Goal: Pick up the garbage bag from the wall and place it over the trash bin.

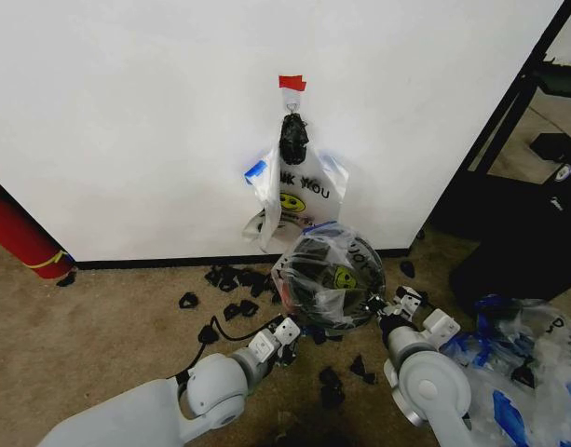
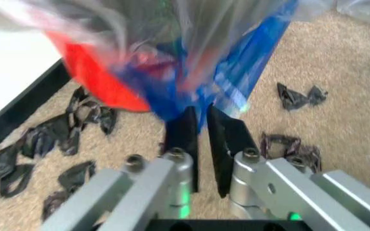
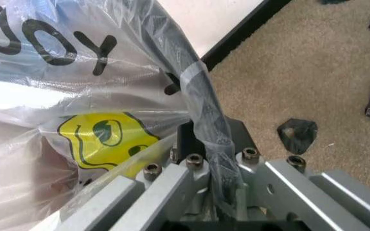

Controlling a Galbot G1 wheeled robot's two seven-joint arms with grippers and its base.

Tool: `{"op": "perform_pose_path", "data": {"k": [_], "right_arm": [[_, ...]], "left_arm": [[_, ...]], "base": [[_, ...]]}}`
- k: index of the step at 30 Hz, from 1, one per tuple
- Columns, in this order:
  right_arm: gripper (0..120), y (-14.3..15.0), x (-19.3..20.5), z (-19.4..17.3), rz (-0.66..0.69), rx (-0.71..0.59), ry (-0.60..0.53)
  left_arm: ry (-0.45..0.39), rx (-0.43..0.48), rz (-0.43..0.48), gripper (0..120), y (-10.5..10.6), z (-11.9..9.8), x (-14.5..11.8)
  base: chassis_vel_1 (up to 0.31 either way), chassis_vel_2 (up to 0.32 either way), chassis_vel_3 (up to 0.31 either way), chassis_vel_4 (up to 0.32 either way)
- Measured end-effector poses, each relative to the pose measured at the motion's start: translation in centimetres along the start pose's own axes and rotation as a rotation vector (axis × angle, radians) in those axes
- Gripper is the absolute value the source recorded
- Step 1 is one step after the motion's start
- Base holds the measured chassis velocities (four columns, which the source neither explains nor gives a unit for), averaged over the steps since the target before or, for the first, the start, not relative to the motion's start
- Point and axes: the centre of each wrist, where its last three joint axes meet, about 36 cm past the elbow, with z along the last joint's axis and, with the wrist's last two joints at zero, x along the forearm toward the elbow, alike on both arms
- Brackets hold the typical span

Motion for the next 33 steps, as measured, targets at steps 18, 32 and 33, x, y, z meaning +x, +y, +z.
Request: {"op": "perform_pose_path", "data": {"k": [18, 32, 33], "right_arm": [[0, -1.4, -0.9, 1.5, -0.016, 0.086, -0.040], [0, -5.8, -1.0, 4.3, -0.177, 0.358, -0.184], [0, -6.1, -1.0, 4.4, -0.192, 0.373, -0.198]], "left_arm": [[-0.116, 0.042, -0.034, 76, 1.2, -3.5, 9.1], [-0.272, 0.370, -0.034, 99, 9.3, -11.0, 10.7], [-0.267, 0.407, -0.019, 99, 10.0, -11.4, 10.2]], "base": [[0.000, 0.000, 0.000, 0.000], [0.000, 0.000, 0.000, 0.000], [0.000, 0.000, 0.000, 0.000]]}}
